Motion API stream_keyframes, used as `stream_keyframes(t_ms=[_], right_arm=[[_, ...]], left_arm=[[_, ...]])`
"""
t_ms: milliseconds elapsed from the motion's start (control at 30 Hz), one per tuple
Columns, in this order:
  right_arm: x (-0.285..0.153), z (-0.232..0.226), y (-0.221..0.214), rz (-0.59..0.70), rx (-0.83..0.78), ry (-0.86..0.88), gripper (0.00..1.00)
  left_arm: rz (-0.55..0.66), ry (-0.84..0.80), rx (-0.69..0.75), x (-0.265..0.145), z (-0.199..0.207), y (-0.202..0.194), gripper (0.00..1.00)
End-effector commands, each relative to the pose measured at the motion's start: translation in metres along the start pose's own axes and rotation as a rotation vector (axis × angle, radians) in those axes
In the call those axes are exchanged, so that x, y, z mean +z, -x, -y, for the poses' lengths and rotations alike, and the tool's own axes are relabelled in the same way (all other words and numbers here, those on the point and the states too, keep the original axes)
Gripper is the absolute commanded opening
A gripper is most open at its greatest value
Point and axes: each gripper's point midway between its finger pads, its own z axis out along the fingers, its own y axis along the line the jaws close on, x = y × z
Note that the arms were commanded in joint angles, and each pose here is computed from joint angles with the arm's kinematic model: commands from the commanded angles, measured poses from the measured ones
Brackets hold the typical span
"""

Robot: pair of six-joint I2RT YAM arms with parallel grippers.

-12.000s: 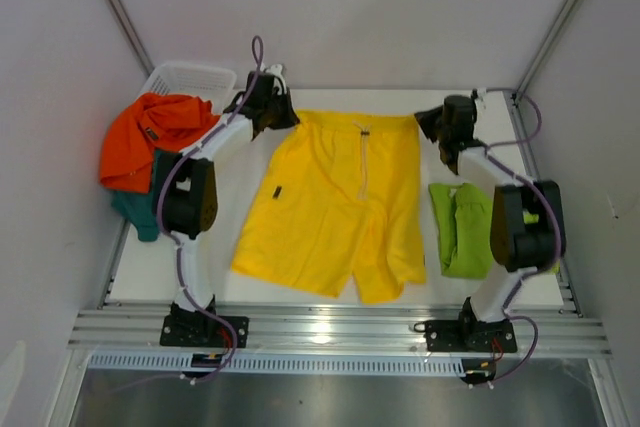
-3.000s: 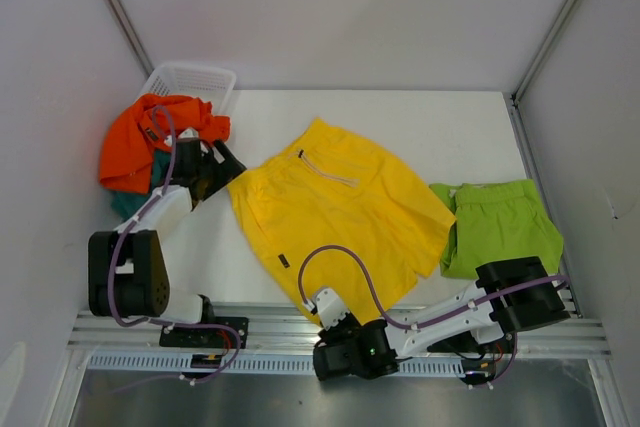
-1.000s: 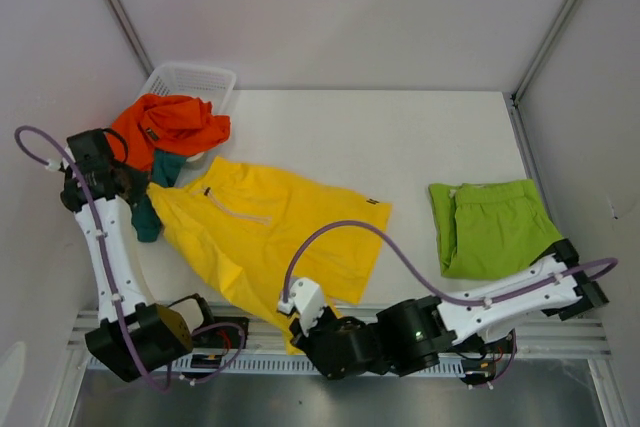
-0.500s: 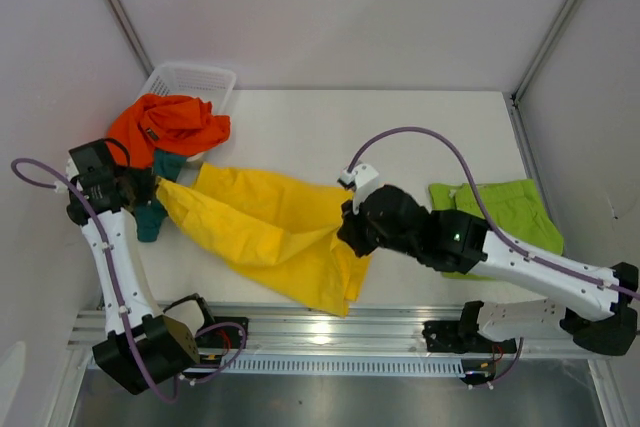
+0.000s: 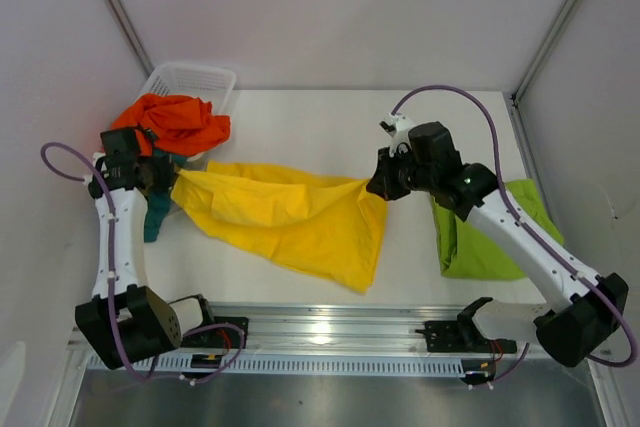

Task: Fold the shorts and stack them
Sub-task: Fold the shorts

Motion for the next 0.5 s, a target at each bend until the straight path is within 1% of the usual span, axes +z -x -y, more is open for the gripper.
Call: stream_keyframes(t_ms=[0,200,333,400,467], right_arm=[[0.014,0.008,0.011,0.008,-0.001,0.068,0.0],[0.044,0.048,0.012,-0.025,0.069,0.007,0.0],[0.056,0.074,0.017,-0.016,0.118,-0.03,0.0],[0.058,0.085,0.023,0.002,0.136,-0.035,0.0],[0.066,0.096,0.022,-0.007,0.153,-0.049,0.0]], left_arm=[[0.061,-0.056,-0.055,-0.003,0.03,0.008,0.0],[0.062,-0.014,-0.067,0.017,0.035,0.0,0.0],[0.047,-0.016,-0.048,0.029,0.049,-0.012,0.0],[0.039,0.02,-0.039,0.039,0.051,-0.016,0.0],[0.034,0.025,-0.035,0.042,0.058,-0.021,0.0]])
